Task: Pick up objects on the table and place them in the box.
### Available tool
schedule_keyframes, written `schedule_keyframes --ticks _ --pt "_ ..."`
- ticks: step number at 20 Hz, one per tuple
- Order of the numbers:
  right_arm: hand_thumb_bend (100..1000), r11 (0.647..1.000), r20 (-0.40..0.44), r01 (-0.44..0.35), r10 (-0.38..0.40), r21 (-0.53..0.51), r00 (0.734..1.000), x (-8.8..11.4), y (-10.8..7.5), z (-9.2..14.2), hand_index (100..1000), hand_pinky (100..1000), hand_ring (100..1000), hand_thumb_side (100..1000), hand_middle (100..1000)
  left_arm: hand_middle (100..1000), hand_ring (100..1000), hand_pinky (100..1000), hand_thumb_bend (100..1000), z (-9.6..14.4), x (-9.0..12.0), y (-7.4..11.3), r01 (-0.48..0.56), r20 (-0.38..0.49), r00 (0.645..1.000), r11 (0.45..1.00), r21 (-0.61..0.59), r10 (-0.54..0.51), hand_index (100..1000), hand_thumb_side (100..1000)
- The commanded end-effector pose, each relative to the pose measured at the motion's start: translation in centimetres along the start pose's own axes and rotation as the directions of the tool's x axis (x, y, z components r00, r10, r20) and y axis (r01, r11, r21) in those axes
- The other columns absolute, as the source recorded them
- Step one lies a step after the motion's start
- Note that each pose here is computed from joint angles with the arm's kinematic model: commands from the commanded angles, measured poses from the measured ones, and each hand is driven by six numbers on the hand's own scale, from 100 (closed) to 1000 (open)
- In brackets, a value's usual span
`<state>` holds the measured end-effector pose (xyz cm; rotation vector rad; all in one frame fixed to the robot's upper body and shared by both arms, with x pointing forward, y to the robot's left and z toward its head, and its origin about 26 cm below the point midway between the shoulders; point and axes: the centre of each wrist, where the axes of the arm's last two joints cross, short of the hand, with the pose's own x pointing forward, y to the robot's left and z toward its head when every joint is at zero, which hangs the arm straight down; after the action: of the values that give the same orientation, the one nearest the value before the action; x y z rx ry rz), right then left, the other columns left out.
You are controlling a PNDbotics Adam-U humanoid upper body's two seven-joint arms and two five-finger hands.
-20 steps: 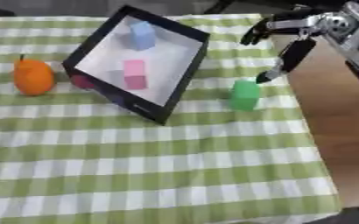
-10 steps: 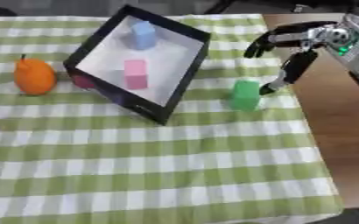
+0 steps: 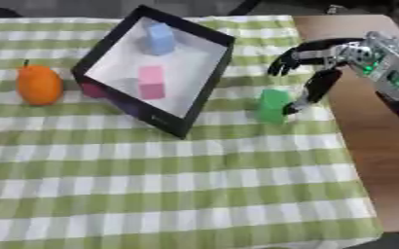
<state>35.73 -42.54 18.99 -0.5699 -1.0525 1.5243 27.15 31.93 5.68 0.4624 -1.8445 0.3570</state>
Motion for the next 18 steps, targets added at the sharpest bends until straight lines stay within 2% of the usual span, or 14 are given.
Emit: schedule_keyframes --ticks 1,6,10,15,17,18 --pt "563 1.000 -0.053 -0.026 0.026 -0.010 0.998 -0.4 -0.2 0.2 881 906 856 278 816 731 820 895 370 -0.4 0.7 0.3 0.003 0.026 1.000 1.000 -0.004 -0.003 805 802" --pt "551 0.999 -0.081 -0.034 0.034 0.002 0.996 -0.6 1.0 -0.5 825 882 820 263 733 731 820 895 368 -0.5 0.7 0.2 -0.001 0.027 1.000 1.000 -0.006 0.001 805 803" --pt "523 1.000 -0.076 -0.021 0.020 -0.023 0.997 -0.4 1.1 -0.7 687 855 754 219 577 731 821 895 367 -0.4 0.7 0.1 -0.002 0.026 1.000 1.000 -0.006 0.002 805 804" --pt "449 0.997 -0.032 0.044 -0.046 -0.063 0.998 0.5 0.6 -0.4 582 830 684 102 481 732 821 896 366 -0.5 0.7 0.2 -0.001 0.027 1.000 1.000 -0.005 0.001 805 804" --pt "346 0.993 -0.005 0.073 -0.074 -0.091 0.997 1.1 -0.2 0.1 571 830 675 123 473 732 821 896 366 -0.5 0.7 0.2 0.001 0.027 1.000 1.000 -0.004 -0.001 805 804" --pt "353 0.991 0.009 0.085 -0.085 -0.107 0.996 1.4 -0.6 0.5 569 831 674 100 470 732 821 896 366 -0.5 0.7 0.3 0.001 0.027 1.000 1.000 -0.004 -0.001 805 804"
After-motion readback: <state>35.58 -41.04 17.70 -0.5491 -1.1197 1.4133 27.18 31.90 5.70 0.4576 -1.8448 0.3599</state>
